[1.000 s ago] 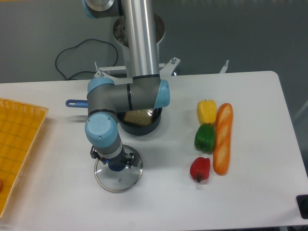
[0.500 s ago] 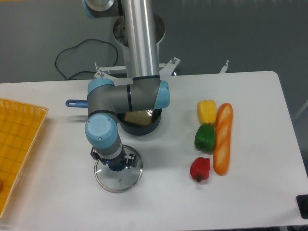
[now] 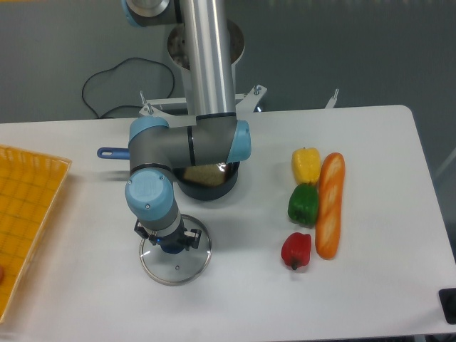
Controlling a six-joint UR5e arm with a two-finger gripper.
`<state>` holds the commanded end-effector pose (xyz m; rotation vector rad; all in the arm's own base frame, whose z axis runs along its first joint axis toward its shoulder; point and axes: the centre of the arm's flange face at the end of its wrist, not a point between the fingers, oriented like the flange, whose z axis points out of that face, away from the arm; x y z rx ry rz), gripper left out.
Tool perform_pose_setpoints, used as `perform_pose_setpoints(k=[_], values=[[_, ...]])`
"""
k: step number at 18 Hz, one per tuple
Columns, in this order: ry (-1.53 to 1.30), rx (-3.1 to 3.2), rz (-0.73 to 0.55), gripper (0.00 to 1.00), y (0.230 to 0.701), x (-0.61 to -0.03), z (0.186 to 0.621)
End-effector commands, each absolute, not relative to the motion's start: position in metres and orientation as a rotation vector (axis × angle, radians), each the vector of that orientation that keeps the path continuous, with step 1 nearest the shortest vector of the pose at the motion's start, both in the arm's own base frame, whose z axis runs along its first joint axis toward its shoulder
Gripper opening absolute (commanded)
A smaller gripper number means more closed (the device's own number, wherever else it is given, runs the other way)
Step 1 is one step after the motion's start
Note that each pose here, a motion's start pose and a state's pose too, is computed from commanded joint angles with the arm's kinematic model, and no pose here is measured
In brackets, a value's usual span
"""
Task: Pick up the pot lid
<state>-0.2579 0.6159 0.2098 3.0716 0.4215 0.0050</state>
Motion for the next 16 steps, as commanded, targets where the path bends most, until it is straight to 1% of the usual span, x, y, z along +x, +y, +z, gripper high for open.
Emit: perform_pose_setpoints(k=[4,16], values=[[0.418,3.078,0.001,0.49,0.615,-0.259,0.214],[0.429,3.12,-0.028,0.47,0.612,-0.262,0.249]])
